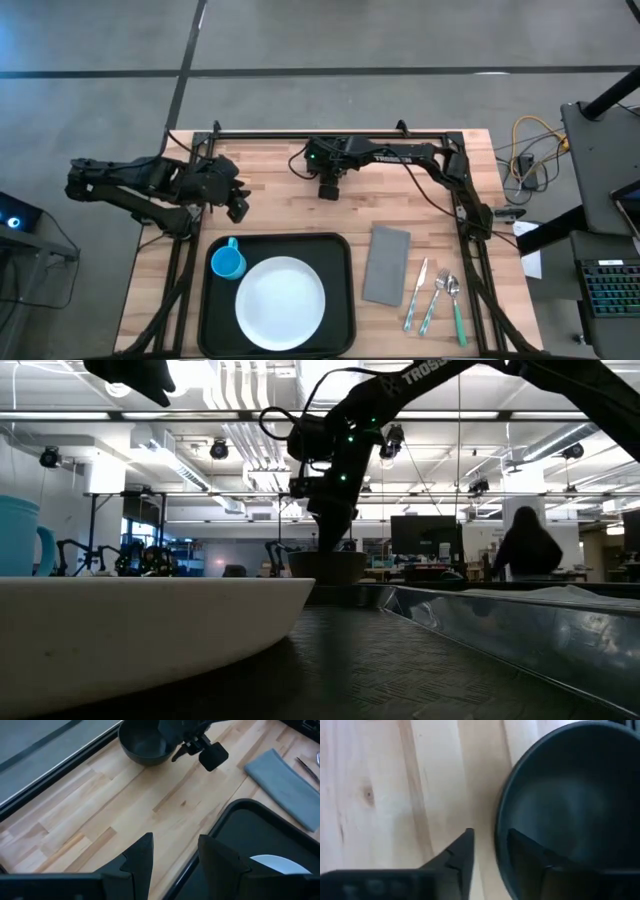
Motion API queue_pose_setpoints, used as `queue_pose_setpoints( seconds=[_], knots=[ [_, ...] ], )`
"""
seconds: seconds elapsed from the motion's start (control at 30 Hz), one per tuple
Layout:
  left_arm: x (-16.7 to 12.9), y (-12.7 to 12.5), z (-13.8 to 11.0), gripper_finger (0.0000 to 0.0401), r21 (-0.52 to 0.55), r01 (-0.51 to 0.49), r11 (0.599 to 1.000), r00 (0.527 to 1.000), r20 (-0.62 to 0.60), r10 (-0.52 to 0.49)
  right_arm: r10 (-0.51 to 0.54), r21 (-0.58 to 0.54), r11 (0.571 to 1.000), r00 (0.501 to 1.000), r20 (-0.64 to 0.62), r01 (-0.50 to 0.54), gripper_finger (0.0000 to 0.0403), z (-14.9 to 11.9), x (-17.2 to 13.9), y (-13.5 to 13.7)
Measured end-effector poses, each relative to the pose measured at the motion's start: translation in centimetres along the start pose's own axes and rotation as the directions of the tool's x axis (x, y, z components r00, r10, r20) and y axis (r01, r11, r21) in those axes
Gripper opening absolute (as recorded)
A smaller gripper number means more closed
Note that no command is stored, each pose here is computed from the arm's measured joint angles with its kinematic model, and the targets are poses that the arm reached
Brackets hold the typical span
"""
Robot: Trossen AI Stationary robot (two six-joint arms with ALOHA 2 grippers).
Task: Set up tray
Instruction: Put the black bowl on top of the white plate on the black serving tray
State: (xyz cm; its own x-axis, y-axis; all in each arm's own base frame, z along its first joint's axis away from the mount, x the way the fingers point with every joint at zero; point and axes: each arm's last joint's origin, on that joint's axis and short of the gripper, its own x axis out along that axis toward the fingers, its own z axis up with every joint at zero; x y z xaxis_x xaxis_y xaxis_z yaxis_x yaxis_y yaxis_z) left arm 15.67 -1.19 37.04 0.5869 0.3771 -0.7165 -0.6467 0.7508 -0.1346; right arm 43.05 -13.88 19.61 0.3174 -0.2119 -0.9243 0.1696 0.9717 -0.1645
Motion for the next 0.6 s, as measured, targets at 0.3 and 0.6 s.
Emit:
queue_pose_setpoints(
  seconds=[0.3, 0.6],
  knots=[
    [-0.3, 0.2, 0.0, 0.0137, 0.043, 0.006, 0.999, 1.000, 0.008, -0.007, 0.004, 0.059, 0.998, 1.000, -0.010, -0.004, 0.0010, 0.0, -0.3, 0.0],
    [-1.3, 1.3, -0.4, 0.0137, 0.052, 0.009, 0.999, 1.000, 0.010, -0.009, 0.051, -0.157, 0.986, 0.998, 0.022, -0.047, 0.0009, 2.8, -6.3, 5.0]
  ],
)
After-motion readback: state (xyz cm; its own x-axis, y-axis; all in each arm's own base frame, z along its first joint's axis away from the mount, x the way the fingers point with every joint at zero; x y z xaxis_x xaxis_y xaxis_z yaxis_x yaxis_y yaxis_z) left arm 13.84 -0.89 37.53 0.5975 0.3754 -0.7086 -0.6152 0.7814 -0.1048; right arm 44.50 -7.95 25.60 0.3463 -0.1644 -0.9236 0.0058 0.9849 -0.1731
